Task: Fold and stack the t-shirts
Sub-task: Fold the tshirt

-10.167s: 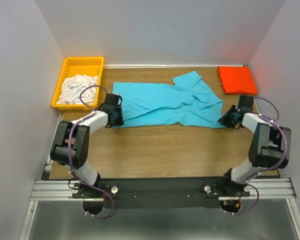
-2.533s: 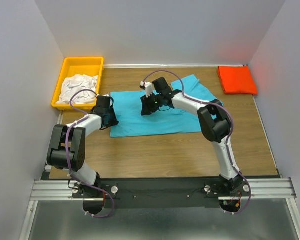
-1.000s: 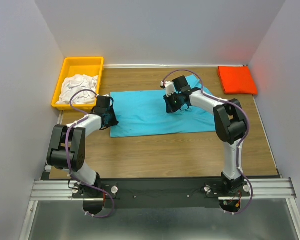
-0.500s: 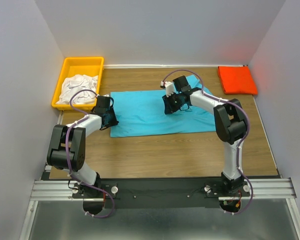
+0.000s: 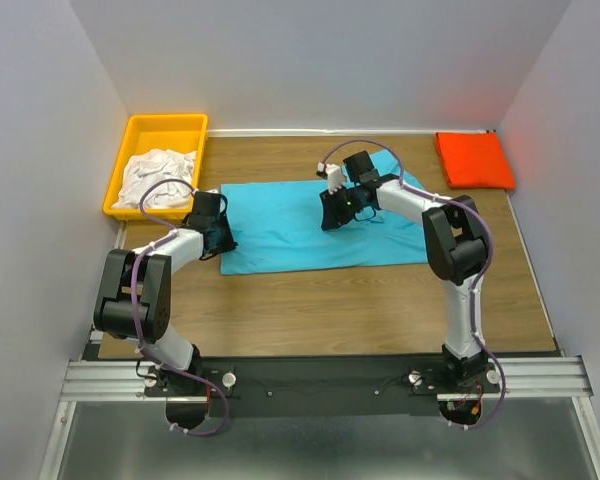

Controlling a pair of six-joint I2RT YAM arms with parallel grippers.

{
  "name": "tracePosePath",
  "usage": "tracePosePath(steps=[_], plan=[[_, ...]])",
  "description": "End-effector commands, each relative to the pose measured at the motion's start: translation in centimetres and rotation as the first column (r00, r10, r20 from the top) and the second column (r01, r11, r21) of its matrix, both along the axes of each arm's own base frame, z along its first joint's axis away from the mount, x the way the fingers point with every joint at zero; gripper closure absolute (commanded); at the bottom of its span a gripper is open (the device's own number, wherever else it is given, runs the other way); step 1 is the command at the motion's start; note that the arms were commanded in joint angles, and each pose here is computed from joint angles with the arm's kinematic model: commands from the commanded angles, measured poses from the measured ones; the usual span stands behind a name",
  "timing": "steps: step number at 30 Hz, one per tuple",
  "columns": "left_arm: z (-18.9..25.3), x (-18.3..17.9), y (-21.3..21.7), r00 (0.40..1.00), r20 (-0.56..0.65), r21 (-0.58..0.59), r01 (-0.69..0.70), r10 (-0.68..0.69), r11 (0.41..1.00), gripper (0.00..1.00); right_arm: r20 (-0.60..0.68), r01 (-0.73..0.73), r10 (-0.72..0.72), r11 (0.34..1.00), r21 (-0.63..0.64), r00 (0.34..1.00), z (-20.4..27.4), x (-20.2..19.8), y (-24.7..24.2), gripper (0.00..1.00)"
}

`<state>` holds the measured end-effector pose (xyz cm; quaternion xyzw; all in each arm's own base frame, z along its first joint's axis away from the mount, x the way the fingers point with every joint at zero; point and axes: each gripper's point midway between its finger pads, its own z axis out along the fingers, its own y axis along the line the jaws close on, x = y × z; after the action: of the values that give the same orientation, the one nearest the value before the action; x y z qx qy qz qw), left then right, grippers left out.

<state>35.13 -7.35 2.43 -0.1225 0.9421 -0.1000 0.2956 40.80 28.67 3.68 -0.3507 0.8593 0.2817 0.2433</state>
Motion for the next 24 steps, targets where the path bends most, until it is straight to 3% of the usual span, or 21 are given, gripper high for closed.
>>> tracePosePath(steps=[1, 9, 11, 19, 24], plan=[[-2.6, -2.5, 1.6, 0.993, -0.112, 0.069, -0.019, 0.026, 0.997, 0.75, -0.047, -0.021, 0.022, 0.999, 0.025, 0.999, -1.0, -0.3, 0.7, 0.68], [-2.6, -2.6, 1.6, 0.993, -0.116, 0.067, -0.017, 0.025, 0.998, 0.75, -0.076, -0.047, 0.051, 0.997, 0.058, 0.996, -0.9, -1.2, 1.0, 0.69], [-2.7, -2.6, 1.5, 0.993, -0.116, 0.065, -0.018, 0.025, 0.998, 0.75, -0.078, -0.049, 0.053, 0.997, 0.057, 0.996, -0.8, -1.4, 1.0, 0.79], [-2.7, -2.7, 1.6, 0.993, -0.119, 0.067, -0.017, 0.025, 0.998, 0.75, -0.048, -0.032, 0.033, 0.999, 0.03, 0.998, -0.5, -0.7, 0.6, 0.99], [-2.7, -2.9, 1.6, 0.993, -0.118, 0.069, -0.02, 0.028, 0.997, 0.75, -0.014, -0.003, 0.003, 1.0, 0.003, 1.0, -0.2, 0.3, 0.1, 0.99]])
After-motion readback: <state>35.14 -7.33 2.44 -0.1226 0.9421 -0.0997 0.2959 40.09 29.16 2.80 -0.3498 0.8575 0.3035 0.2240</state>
